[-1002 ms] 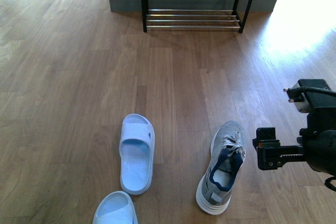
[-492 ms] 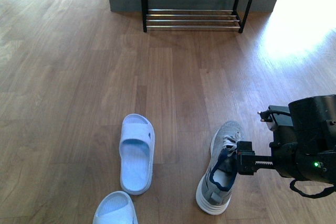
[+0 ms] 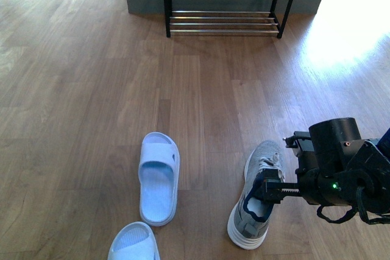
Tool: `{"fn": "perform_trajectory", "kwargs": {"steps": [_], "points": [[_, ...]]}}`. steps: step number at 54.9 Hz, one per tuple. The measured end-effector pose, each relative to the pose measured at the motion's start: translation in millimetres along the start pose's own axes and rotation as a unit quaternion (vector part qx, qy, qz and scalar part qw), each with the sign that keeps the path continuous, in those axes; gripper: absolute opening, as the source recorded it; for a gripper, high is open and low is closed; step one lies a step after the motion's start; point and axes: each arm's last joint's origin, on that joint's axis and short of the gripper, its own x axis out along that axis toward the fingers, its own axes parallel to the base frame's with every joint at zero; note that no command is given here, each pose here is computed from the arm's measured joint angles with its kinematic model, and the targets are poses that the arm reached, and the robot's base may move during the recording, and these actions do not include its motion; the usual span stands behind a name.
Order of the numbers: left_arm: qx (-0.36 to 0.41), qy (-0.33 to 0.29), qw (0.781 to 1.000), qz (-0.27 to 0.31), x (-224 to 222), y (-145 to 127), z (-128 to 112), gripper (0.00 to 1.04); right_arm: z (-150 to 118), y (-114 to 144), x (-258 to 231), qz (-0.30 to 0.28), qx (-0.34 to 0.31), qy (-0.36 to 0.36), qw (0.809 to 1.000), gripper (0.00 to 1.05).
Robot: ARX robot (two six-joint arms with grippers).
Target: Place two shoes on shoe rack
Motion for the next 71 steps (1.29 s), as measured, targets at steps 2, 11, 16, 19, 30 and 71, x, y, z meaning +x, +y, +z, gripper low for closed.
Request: {"fn": "perform_trajectory", "kwargs": {"steps": [2,11,16,19,30,71], "points": [[0.000,0.000,1.000,0.000,0,0,0,0.02,0,-1,3,-0.001,0.001,0.001,1.000,0.95],[0.000,0.000,1.000,0.000,0,0,0,0.02,-1,-5,20,-0.008,0.010,0.012,1.000,0.95],[0.000,0.000,1.000,0.000,0,0,0,0.02,3,-9,34,-0.015,0.024,0.010,1.000,0.95],[0.000,0.000,1.000,0.000,0,0,0,0.02,5,-11,39,-0.023,0.032,0.006,0.999,0.92],[0.000,0.000,1.000,0.000,0,0,0,0.02,14,-14,47,-0.040,0.046,0.002,0.998,0.67],[0.000,0.000,1.000,0.000,0,0,0,0.02,7,-48,24,-0.104,0.025,-0.011,0.994,0.01]]}}
